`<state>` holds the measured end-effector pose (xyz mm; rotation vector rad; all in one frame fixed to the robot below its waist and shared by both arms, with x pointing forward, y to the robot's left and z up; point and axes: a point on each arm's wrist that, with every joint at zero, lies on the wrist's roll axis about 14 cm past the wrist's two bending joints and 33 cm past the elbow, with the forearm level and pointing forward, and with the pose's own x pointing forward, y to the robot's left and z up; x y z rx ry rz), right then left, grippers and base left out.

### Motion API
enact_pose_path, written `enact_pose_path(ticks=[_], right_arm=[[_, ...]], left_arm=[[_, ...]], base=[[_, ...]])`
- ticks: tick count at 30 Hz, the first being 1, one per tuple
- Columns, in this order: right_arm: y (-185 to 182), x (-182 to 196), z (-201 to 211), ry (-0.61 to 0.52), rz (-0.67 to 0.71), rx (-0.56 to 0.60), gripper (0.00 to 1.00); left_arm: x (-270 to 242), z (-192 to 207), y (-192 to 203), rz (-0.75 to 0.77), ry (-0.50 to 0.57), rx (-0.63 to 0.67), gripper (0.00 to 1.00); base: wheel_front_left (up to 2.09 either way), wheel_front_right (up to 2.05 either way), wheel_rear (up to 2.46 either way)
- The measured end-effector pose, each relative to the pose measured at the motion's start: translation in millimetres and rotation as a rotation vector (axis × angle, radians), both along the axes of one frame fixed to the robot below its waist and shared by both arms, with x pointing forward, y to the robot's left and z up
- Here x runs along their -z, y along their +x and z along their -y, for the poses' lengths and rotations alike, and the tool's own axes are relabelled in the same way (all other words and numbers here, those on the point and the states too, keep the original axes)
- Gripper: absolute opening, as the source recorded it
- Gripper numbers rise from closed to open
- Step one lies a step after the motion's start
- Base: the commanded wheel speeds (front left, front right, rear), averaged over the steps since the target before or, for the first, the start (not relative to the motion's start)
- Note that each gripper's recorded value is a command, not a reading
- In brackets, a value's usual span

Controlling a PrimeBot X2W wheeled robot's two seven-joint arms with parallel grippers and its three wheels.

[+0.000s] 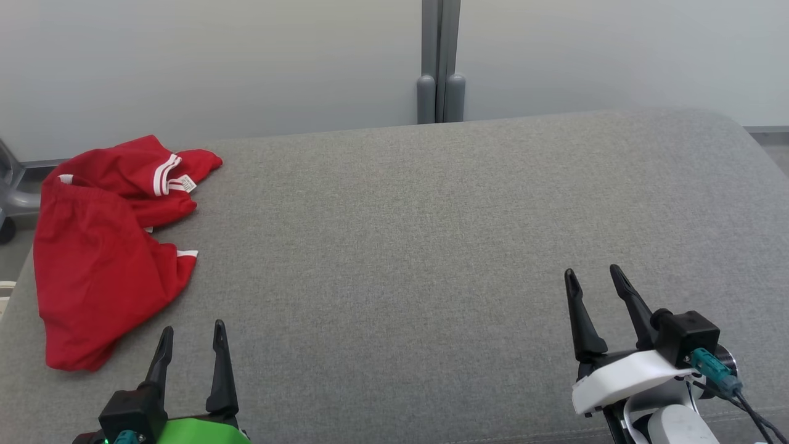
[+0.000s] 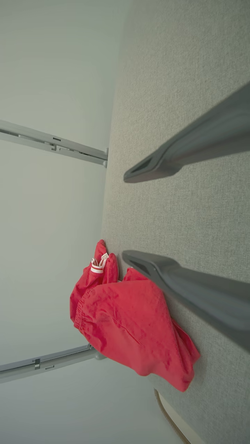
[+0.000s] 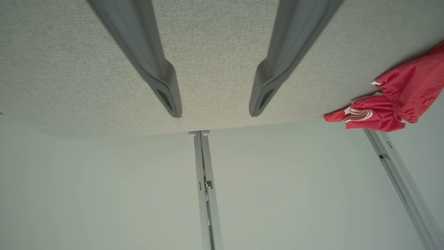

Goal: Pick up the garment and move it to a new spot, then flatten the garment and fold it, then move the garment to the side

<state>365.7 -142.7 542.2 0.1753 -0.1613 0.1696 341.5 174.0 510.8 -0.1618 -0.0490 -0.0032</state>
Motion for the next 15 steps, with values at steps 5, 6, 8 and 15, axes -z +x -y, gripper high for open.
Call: enact_pose_path(ticks=[5, 6, 8, 15], right_arm=[[0.2, 7.6, -2.6, -0.03, -0.022, -0.008, 1.0], [0.3, 9.1, -3.2, -0.036, -0.027, -0.009, 1.0], [0.8, 10.9, -4.6, -0.049, -0.033, -0.014, 1.0], [2.6, 13.4, -6.7, -0.09, -0.03, -0.02, 1.0]], left_arm=[[-0.8, 0.8, -1.5, 0.008, 0.03, 0.002, 1.0], [-1.1, 0.7, -1.7, 0.011, 0.037, 0.002, 1.0], [-1.3, 1.6, -2.0, 0.013, 0.047, 0.004, 1.0], [-4.0, 4.2, -2.9, 0.025, 0.087, 0.007, 1.0]], base=[[0.0, 0.0, 0.0], [0.0, 0.0, 0.0], [0.0, 0.0, 0.0], [0.0, 0.0, 0.0]])
